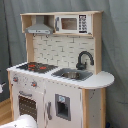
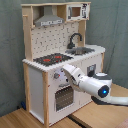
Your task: Play with the kitchen
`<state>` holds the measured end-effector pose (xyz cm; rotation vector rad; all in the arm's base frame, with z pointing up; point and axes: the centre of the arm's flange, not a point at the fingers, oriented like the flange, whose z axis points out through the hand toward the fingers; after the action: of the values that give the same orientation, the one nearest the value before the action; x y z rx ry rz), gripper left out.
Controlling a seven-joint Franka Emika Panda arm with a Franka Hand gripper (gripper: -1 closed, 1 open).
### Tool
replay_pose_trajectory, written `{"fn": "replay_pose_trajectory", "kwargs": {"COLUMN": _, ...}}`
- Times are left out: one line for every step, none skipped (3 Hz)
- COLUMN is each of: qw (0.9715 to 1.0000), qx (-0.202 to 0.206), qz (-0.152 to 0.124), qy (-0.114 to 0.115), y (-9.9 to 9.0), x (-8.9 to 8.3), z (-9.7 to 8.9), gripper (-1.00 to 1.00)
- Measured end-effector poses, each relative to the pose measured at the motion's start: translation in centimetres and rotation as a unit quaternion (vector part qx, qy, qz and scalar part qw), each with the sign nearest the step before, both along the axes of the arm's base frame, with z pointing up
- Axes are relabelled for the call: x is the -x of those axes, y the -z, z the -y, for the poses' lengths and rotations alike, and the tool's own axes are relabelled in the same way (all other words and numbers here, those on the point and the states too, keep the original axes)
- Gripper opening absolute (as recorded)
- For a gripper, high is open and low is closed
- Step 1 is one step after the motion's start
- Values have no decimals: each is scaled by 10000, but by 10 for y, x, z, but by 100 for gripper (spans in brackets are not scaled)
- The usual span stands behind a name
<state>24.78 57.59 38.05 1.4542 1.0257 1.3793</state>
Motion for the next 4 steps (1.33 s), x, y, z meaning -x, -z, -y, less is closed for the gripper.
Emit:
{"fn": "replay_pose_trajectory", "kwargs": {"qw": 9994, "qx": 338, "qz": 58, "qy": 84, "y": -21, "x": 15, "z": 4, "gripper": 100}}
{"fn": "replay_pose_trajectory", "kwargs": {"qw": 9973, "qx": 711, "qz": 73, "qy": 137, "y": -40, "x": 29, "z": 7, "gripper": 100}}
{"fn": "replay_pose_trajectory", "kwargs": {"qw": 9934, "qx": 1136, "qz": 53, "qy": 175, "y": -59, "x": 43, "z": 10, "gripper": 100}}
{"fn": "replay_pose_trajectory", "kwargs": {"qw": 9872, "qx": 1580, "qz": 24, "qy": 206, "y": -76, "x": 56, "z": 12, "gripper": 100}}
